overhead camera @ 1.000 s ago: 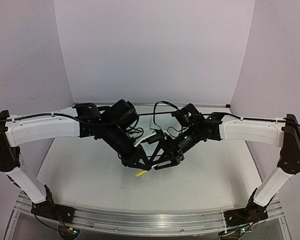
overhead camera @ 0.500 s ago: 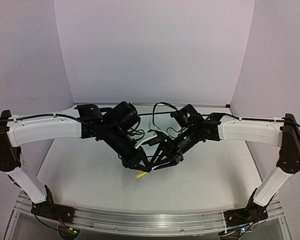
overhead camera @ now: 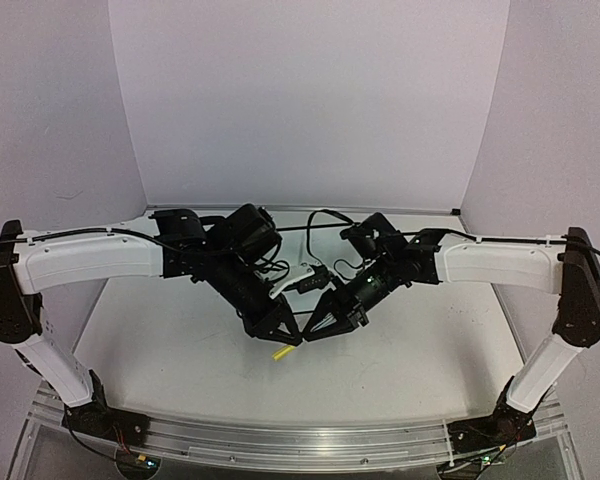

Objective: Write a sentence on the whiteboard
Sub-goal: Pass from the left arm to the right, then open the pen cap from the whiteboard marker.

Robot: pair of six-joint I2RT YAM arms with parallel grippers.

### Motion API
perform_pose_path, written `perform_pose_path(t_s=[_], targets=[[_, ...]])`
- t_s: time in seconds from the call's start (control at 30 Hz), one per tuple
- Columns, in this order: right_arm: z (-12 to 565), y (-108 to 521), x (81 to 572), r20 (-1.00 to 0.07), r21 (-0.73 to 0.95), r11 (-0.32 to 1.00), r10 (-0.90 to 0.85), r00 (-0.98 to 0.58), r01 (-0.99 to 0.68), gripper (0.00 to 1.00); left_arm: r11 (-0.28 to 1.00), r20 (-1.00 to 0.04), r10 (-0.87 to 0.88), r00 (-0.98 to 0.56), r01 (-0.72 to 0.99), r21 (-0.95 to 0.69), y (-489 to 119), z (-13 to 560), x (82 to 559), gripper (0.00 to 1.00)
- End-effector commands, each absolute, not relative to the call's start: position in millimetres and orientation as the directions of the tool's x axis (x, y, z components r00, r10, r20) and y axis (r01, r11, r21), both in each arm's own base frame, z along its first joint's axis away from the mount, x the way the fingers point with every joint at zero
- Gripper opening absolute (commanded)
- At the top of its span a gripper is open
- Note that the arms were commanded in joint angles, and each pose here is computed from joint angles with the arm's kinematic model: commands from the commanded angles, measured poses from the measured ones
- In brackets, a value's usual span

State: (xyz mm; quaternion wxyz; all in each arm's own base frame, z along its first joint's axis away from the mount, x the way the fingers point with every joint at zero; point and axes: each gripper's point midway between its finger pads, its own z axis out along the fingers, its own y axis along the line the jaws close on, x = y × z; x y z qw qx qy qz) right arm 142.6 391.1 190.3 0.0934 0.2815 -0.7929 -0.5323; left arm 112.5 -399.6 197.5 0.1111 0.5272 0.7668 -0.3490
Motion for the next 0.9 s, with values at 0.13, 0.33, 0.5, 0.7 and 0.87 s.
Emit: perform_pose_path(t_s=[0.13,0.33,0.5,0.7,0.87], targets=[[196.8,395.0,162.9,-0.291,0.845,0.274,-0.484,-0.825,-0.459,0.00,0.273,-0.640,0.644,-0.419,0.907,-0.319,-398.7,222.9,132.5,0.48],[219.0,372.8,202.4,-0.410,0.824,0.291,-0.287,-0.866,-0.487,0.00,0.449,-0.745,0.431,-0.510,0.837,-0.313,-378.4,244.4,161.5,0.77],[255.2,360.2,212.7,-0.579,0.753,0.275,-0.153,-0.801,-0.597,0.00,0.476,-0.751,0.170,-0.638,0.720,-0.504,-372.6,264.4,180.4,0.83],[301.8,347.0,199.5,-0.714,0.676,0.184,-0.076,-0.696,-0.713,0.00,0.217,-0.650,-0.073,-0.756,0.624,-0.750,-369.1,308.6,187.3,0.86],[322.1,344.3,186.4,-0.752,0.647,0.111,-0.075,-0.655,-0.754,0.00,0.062,-0.631,-0.059,-0.773,0.628,-0.776,-378.7,337.4,173.4,0.87]])
